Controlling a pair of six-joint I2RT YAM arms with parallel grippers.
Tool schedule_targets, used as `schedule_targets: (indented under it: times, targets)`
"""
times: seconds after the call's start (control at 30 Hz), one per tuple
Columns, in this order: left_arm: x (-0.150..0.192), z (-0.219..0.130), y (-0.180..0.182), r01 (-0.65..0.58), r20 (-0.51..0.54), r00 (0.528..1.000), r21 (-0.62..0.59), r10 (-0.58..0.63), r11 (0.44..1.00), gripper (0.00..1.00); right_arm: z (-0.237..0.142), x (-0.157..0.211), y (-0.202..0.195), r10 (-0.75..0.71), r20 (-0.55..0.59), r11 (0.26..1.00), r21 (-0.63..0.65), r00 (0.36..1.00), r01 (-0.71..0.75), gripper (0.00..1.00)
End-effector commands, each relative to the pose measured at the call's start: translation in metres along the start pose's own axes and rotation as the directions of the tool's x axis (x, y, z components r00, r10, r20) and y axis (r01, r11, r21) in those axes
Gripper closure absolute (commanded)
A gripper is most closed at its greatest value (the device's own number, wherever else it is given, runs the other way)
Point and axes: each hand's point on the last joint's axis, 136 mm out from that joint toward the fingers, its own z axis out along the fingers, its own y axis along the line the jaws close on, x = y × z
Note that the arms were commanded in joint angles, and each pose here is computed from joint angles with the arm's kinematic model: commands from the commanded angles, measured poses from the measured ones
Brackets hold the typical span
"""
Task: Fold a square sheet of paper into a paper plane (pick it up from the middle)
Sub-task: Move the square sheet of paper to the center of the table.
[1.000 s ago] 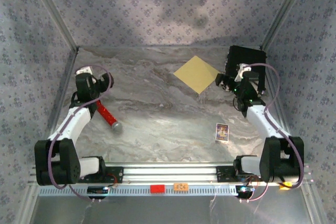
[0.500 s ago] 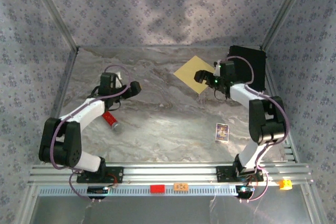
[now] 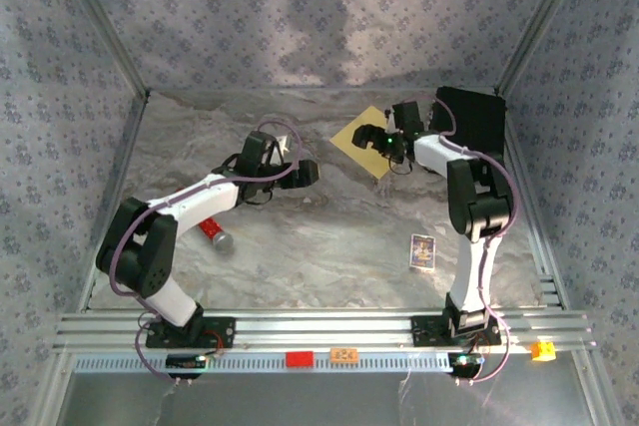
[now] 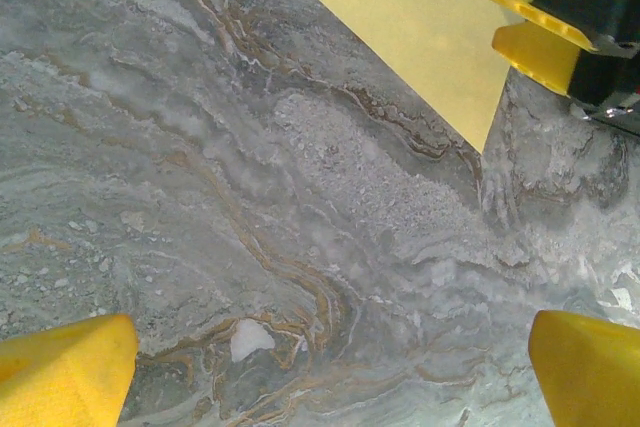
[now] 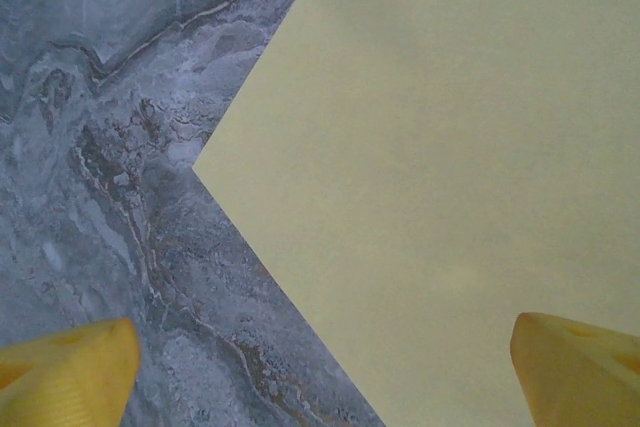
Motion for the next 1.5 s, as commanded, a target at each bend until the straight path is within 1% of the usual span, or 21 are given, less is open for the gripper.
schedule_targets:
  times: [0.0, 0.2, 0.33, 0.43, 0.77, 0.8, 0.93, 1.0, 1.13, 1.33, 1.47]
  targets:
    - [-0.003, -0.002, -0.003, 0.013, 0.003, 1.000, -0.004, -0.013, 1.000, 0.00, 0.011, 0.014, -0.006, 0.021, -0.083, 0.999, 0.041, 0.996, -0.018, 0.04]
    - [0.001, -0.010, 0.002, 0.018, 0.016, 1.000, -0.026, -0.017, 0.999, 0.00, 0.022, 0.036, -0.015, 0.010, -0.160, 0.999, 0.044, 0.987, -0.003, 0.08]
    - [0.003, -0.015, 0.006, 0.023, 0.026, 0.999, -0.038, -0.022, 0.999, 0.00, 0.020, 0.051, -0.017, -0.025, -0.196, 0.997, 0.062, 0.980, 0.038, 0.09]
    - [0.004, -0.018, 0.007, 0.023, 0.033, 0.999, -0.044, -0.021, 0.999, 0.00, 0.017, 0.069, -0.014, -0.062, -0.241, 0.996, 0.044, 0.969, 0.074, 0.09]
    - [0.007, -0.033, 0.013, 0.020, 0.059, 0.998, -0.076, -0.016, 0.997, 0.00, -0.002, 0.138, 0.008, -0.244, -0.358, 0.969, -0.063, 0.901, 0.238, 0.11]
    - [0.006, -0.035, 0.014, 0.021, 0.063, 0.998, -0.081, -0.016, 0.996, 0.00, -0.005, 0.155, 0.002, -0.247, -0.389, 0.968, -0.066, 0.887, 0.241, 0.11]
    - [0.005, -0.039, 0.014, 0.018, 0.074, 0.997, -0.084, -0.011, 0.996, 0.00, -0.013, 0.175, 0.015, -0.303, -0.405, 0.953, -0.130, 0.863, 0.274, 0.11]
    - [0.004, -0.042, 0.014, 0.016, 0.082, 0.997, -0.089, -0.009, 0.996, 0.00, -0.017, 0.177, 0.023, -0.331, -0.396, 0.943, -0.157, 0.856, 0.292, 0.11]
    - [0.004, -0.047, 0.016, 0.015, 0.092, 0.996, -0.102, -0.005, 0.995, 0.00, -0.024, 0.163, 0.038, -0.341, -0.346, 0.939, -0.173, 0.874, 0.297, 0.11]
    - [-0.003, -0.059, 0.023, 0.053, 0.157, 0.987, -0.127, -0.033, 0.990, 0.00, -0.021, 0.137, 0.053, -0.264, -0.254, 0.959, -0.170, 0.931, 0.225, 0.11]
    - [-0.004, -0.060, 0.023, 0.041, 0.147, 0.989, -0.123, -0.023, 0.992, 0.00, -0.015, 0.127, 0.052, -0.212, -0.223, 0.973, -0.139, 0.952, 0.184, 0.11]
